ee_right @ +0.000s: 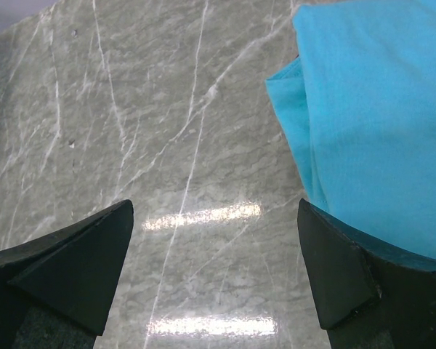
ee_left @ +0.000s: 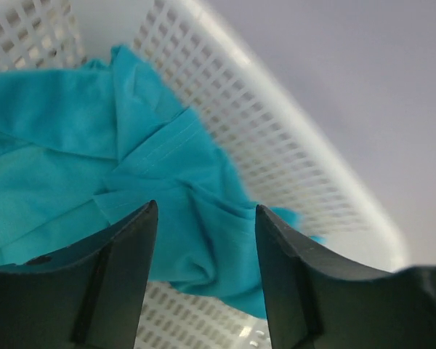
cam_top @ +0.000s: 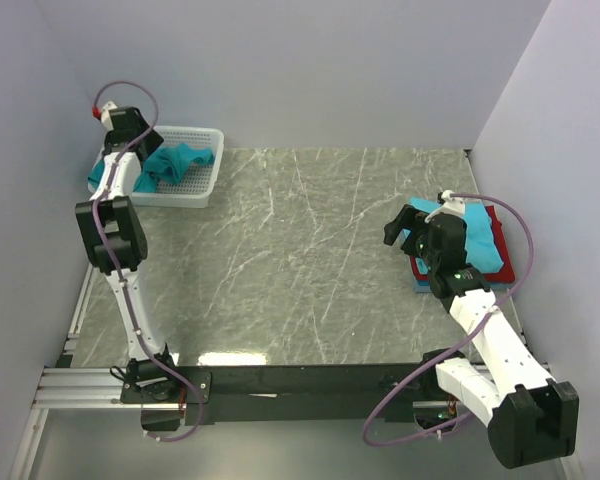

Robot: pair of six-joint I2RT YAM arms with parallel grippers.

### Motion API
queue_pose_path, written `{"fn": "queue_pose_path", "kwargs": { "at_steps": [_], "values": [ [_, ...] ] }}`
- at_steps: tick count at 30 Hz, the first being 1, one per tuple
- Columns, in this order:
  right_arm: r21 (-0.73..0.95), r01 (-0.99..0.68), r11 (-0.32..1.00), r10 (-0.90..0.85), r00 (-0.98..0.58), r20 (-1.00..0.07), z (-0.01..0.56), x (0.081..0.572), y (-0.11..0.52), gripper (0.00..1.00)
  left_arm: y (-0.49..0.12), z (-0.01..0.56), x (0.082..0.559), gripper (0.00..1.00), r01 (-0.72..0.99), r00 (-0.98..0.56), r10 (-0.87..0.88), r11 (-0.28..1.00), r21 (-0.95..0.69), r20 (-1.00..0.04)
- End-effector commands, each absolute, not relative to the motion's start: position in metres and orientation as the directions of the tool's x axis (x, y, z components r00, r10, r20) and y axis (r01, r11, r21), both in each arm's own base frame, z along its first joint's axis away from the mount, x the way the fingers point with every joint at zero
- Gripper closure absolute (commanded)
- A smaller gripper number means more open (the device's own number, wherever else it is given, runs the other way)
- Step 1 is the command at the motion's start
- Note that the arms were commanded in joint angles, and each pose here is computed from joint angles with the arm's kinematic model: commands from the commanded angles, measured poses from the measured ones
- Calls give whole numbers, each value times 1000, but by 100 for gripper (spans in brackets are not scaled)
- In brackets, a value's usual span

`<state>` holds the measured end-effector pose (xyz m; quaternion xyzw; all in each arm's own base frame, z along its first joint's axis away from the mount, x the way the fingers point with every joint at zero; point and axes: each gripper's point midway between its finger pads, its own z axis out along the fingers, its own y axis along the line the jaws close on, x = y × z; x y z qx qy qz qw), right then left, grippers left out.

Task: Fold and stack the t-shirts
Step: Grab the tshirt from the pile

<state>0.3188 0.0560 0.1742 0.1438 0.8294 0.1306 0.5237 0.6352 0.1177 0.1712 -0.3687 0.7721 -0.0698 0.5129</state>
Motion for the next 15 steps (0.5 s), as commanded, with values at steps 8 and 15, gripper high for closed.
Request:
{"fn": "queue_pose_path", "kwargs": {
  "at_steps": [8,15],
  "values": [
    [358,89,929,365,-368,-855,198,329,55,0,76,114,665,34,-464,-392,-437,854,-237,-810],
    [352,87,932,359,-368,-858,197,329,55,0,68,82,666,8,-450,-431,-454,857,-250,-780]
  ]
}}
